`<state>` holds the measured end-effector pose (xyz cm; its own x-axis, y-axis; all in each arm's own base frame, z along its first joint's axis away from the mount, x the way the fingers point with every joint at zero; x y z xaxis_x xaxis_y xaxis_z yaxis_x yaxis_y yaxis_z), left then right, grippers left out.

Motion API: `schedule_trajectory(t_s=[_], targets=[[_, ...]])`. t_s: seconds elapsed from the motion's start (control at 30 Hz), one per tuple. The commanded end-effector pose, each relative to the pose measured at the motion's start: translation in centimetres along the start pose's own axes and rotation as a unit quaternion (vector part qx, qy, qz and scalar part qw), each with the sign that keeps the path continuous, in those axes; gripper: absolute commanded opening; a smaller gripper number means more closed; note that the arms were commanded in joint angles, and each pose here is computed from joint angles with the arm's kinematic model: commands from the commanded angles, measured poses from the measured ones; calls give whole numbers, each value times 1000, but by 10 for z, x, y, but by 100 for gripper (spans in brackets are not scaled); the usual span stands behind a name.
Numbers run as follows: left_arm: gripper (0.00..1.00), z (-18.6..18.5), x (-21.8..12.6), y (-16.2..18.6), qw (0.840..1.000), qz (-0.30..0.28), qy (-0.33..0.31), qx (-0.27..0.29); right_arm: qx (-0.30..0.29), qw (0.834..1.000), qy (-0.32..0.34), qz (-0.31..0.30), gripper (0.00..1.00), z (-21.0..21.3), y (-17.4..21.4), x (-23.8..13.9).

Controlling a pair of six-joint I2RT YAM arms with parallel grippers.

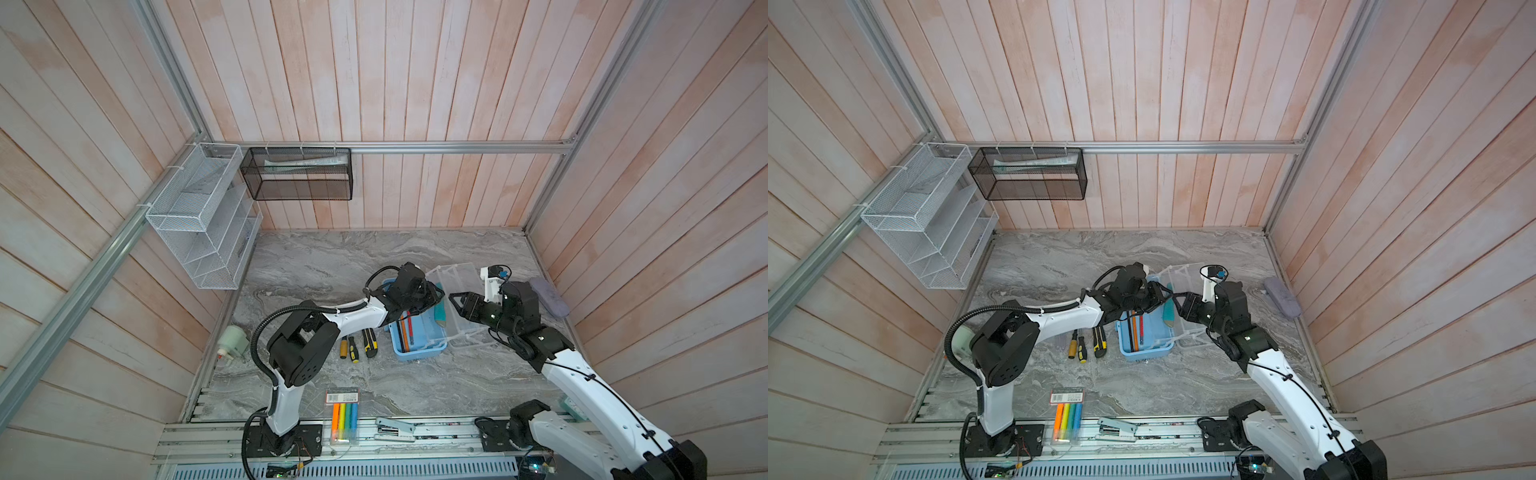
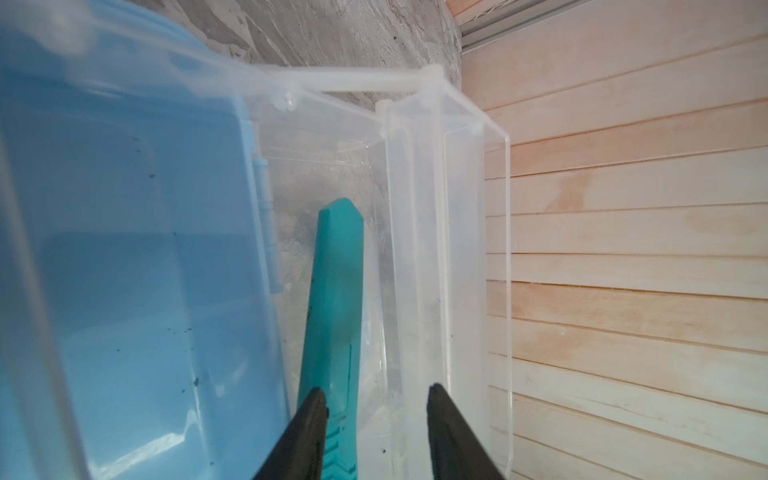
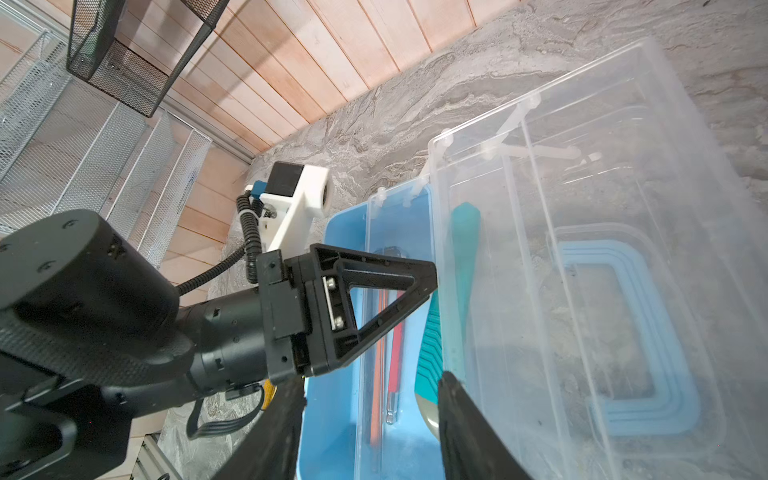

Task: Pack the tool kit
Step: 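Carry the teal tool with the left gripper into the blue box, then open the left gripper and draw it back to the yellow utility knife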

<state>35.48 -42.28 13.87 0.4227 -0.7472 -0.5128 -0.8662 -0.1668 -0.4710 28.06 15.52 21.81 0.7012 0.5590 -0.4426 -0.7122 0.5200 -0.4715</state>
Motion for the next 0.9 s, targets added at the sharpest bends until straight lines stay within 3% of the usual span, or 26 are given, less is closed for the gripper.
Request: schedule_trajectory(t_s=[0.0, 0.17, 0.37, 0.63, 0.87], targets=[[45, -4, -32, -20, 998, -34, -23, 38, -5, 1000, 2, 8, 51, -2, 3, -1], [46, 14, -73, -29, 987, -44, -107, 108, -6, 1000, -5, 18, 51, 0, 7, -2], [48, 61, -122, -16, 953, -24, -251, 168, -9, 999, -11, 35, 53, 0, 17, 0], [51, 118, -155, 17, 929, -3, -336, 157, -18, 998, -6, 54, 60, 0, 30, 10], [56, 147, -159, 38, 928, 12, -346, 139, -24, 998, 3, 61, 65, -2, 34, 17]])
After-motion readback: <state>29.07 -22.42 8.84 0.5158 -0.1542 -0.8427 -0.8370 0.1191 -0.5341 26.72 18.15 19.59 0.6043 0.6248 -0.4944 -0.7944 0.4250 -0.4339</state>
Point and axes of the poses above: each gripper's point midway between its finger pads, its own x axis out along the fingers, its own z axis along the line the jaws close on, y = z × x, the point moved 1 cm from there along -x, back along the fingers, and after that the axes turned 14 degrees about x, right-handed, at the moved point
